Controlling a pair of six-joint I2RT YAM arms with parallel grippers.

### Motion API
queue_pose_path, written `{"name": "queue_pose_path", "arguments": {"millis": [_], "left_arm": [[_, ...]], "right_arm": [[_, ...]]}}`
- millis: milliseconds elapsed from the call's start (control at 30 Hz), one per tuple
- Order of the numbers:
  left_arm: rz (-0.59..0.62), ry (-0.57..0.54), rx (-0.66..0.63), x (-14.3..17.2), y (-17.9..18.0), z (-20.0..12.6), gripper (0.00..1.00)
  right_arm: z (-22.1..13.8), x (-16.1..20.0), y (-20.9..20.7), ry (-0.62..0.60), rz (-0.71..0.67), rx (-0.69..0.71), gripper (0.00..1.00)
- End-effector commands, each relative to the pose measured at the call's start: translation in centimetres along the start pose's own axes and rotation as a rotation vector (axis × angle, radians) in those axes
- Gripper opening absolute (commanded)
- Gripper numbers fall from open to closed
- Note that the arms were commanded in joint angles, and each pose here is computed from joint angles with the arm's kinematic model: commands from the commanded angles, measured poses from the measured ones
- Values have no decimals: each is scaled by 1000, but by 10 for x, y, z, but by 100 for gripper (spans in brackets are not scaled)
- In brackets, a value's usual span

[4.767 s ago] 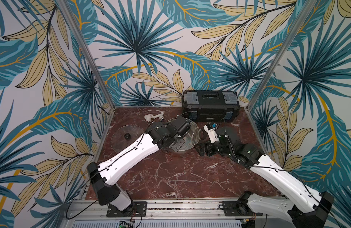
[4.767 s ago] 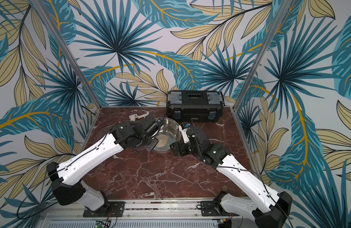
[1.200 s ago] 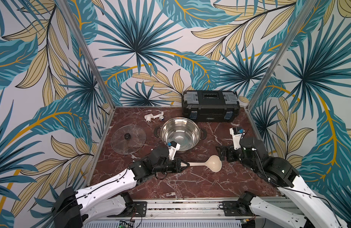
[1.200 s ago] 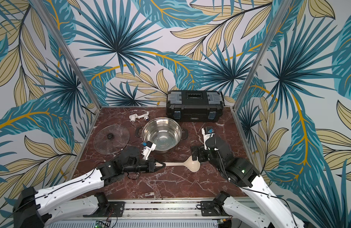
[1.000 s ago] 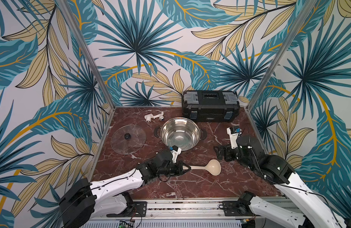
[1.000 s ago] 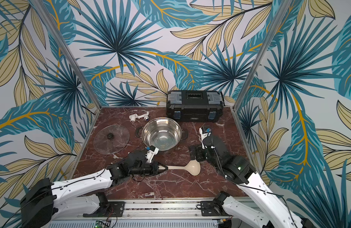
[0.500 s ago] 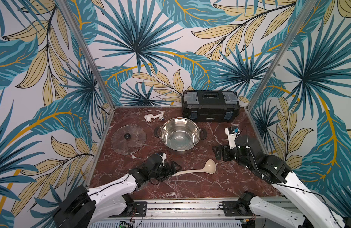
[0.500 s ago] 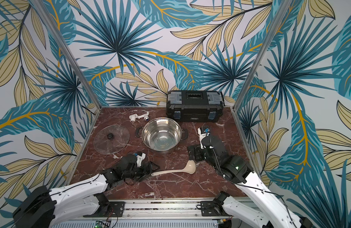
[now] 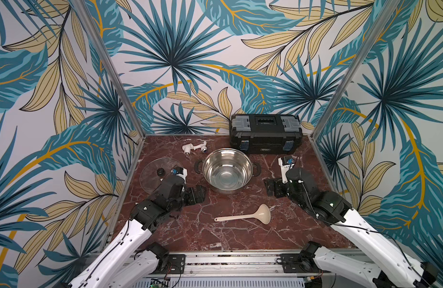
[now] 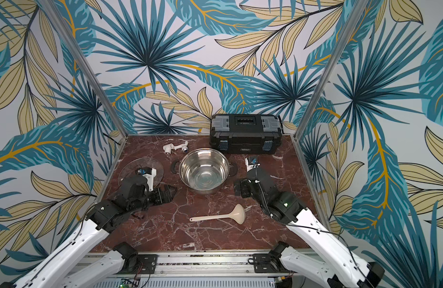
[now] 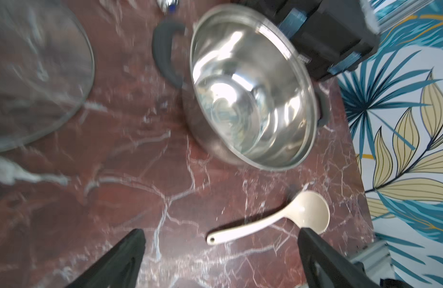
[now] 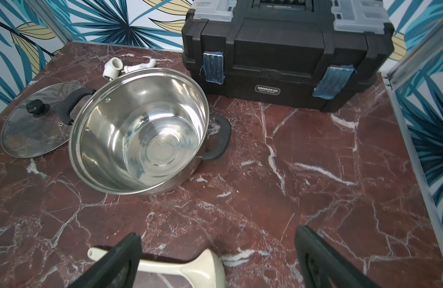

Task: Stir the soup with a spoon
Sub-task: Reset both arms

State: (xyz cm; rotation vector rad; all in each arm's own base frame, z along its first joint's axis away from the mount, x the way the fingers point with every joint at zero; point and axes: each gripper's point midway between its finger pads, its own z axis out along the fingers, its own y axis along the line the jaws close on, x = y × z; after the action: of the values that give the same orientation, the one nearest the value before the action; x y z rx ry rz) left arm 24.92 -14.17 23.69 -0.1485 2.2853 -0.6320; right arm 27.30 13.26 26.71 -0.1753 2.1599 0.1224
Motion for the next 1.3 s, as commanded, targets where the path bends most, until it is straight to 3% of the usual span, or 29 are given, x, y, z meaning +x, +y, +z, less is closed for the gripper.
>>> {"name": "queue_pose_path", "arguments": {"millis": [0,133,200,267,433,533,633,800,867,1000,1167,1267], "left_arm": [[143,-170,-108,-60,-4,-21,100],[377,-402,-39,-117,-41,-34,100],[406,-510,-210,-136,-16,-32,100],[432,-549,-350,-144,17,-24,100],[274,-498,-558,-117,128,7,100],[197,-472,-635,-91,186,26,100],[175,-426,-677,-74,218,48,100],[216,-460,-662,-78,230,79,100],[302,-495,-568,-92,213,93,100],[391,-427,-460,-86,201,124,100],[487,-511,-348,-71,185,129,100],[471,-440,-358,-68,187,131,100]], "right_arm": [[10,-25,-3,-105,-55,66,100],[24,-51,-31,-269,-135,243,100],[30,-60,-52,-347,-129,295,100],[43,-57,-84,-345,-124,342,99],[75,-7,-168,-233,-30,534,100],[94,25,-180,-246,28,507,99],[121,49,-170,-236,25,425,100],[145,56,-170,-263,55,411,99],[153,57,-163,-288,53,350,99],[161,70,-157,-350,22,319,99],[169,72,-157,-288,41,276,100],[169,72,-163,-280,62,296,99]]}}
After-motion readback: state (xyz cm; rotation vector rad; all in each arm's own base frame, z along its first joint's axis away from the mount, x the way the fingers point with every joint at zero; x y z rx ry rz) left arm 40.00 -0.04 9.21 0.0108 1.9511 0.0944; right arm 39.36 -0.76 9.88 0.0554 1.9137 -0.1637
